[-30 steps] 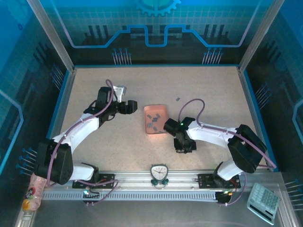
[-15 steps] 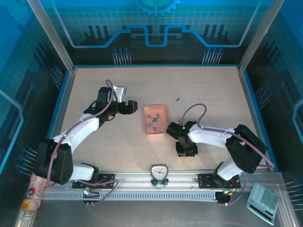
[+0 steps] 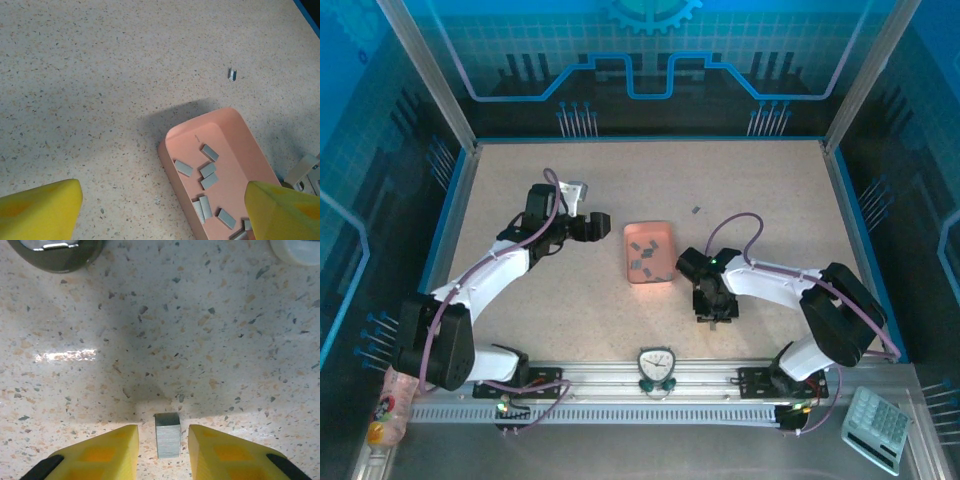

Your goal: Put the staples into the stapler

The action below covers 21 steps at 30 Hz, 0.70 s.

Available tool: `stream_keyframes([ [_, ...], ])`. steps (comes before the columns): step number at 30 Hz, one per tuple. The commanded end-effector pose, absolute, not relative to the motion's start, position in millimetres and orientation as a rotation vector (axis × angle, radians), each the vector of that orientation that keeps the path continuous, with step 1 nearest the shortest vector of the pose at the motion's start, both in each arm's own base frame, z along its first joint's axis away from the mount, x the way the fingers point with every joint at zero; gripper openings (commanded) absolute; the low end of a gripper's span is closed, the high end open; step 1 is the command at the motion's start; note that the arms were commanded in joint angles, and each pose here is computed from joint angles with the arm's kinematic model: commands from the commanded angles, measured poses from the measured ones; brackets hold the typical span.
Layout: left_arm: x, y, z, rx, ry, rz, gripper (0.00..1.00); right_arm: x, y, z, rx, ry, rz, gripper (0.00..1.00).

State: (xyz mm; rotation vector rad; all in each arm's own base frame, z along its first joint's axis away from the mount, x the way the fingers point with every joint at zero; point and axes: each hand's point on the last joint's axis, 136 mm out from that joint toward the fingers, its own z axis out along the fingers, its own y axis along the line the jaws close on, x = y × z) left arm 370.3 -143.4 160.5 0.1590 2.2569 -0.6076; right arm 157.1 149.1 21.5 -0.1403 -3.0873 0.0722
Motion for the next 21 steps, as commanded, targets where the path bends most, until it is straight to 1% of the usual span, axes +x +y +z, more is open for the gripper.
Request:
stream_keyframes([
  [1, 366, -146, 159, 0.162, 2.258, -0.64, 0.86, 157, 148, 18, -0.14, -3.074, 0.068, 0.31],
  [9, 366, -147, 158, 0.164, 2.261, -0.641, 0.86, 157, 147, 8, -0.142, -3.053, 0.064, 0.27],
  [15, 366, -147, 156, 0.162, 2.263, -0.647, 0.85, 152, 140, 5, -0.147, -3.029, 0.107, 0.28],
  [21, 366, -148, 155, 0.161, 2.265, -0.651, 0.86, 157, 141, 21, -0.14, -3.063, 0.091, 0.29],
])
